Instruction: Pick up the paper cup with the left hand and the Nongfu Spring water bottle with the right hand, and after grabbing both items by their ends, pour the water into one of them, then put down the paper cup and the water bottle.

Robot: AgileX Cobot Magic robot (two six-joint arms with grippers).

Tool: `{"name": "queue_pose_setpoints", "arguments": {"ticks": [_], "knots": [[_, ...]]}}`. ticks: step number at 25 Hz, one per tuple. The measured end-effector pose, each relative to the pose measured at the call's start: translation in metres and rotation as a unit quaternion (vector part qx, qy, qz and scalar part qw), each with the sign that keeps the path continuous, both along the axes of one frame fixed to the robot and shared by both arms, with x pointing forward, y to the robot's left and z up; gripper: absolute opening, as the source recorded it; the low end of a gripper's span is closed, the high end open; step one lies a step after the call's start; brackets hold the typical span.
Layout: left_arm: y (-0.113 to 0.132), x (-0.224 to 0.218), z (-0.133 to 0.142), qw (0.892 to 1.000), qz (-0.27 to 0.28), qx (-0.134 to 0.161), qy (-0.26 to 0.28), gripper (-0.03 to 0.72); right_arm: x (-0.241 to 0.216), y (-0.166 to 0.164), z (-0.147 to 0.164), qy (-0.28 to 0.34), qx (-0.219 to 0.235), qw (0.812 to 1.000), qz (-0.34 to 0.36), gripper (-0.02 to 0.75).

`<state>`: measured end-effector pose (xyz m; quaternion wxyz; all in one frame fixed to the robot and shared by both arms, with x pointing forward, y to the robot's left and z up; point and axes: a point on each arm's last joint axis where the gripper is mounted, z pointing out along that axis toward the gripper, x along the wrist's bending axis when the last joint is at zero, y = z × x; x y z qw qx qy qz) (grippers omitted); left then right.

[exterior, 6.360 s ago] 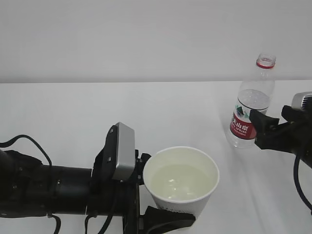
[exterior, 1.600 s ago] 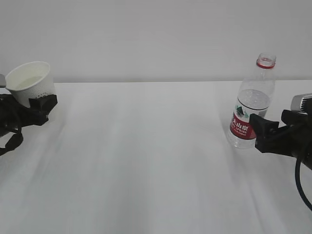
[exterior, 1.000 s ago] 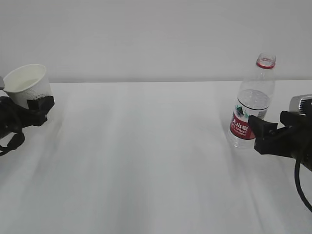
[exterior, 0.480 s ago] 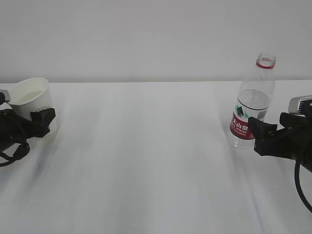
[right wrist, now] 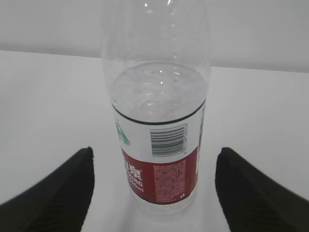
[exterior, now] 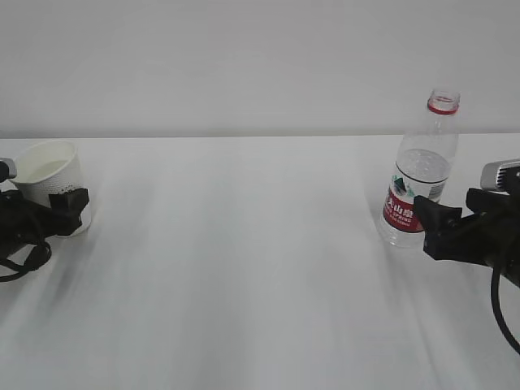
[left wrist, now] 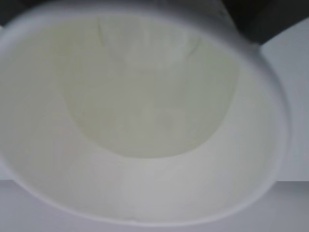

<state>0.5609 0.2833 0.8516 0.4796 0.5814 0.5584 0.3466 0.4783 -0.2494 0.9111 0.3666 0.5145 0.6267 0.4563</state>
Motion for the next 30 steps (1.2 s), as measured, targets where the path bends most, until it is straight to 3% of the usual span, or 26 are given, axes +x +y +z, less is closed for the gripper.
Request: {"name": "queue_pose_setpoints", "arguments": {"ticks": [13, 20, 30], "knots": [[0.0005, 0.0005, -0.0025, 1.000, 0.004, -0.002, -0.006, 0.540, -0.0007, -0.0001, -0.0019, 0.011, -0.002, 1.000, 0.000, 0.589], [-0.0011, 0.0003, -0.0023, 1.000, -0.006, -0.001, -0.007, 0.670, -0.0007, -0.0001, -0.0019, 0.011, -0.002, 1.000, 0.000, 0.589], [-0.0023, -0.0038, -0.0025, 1.000, -0.014, 0.000, -0.003, 0.685, -0.0007, -0.0002, -0.0021, 0.012, -0.003, 1.000, 0.000, 0.589]]}}
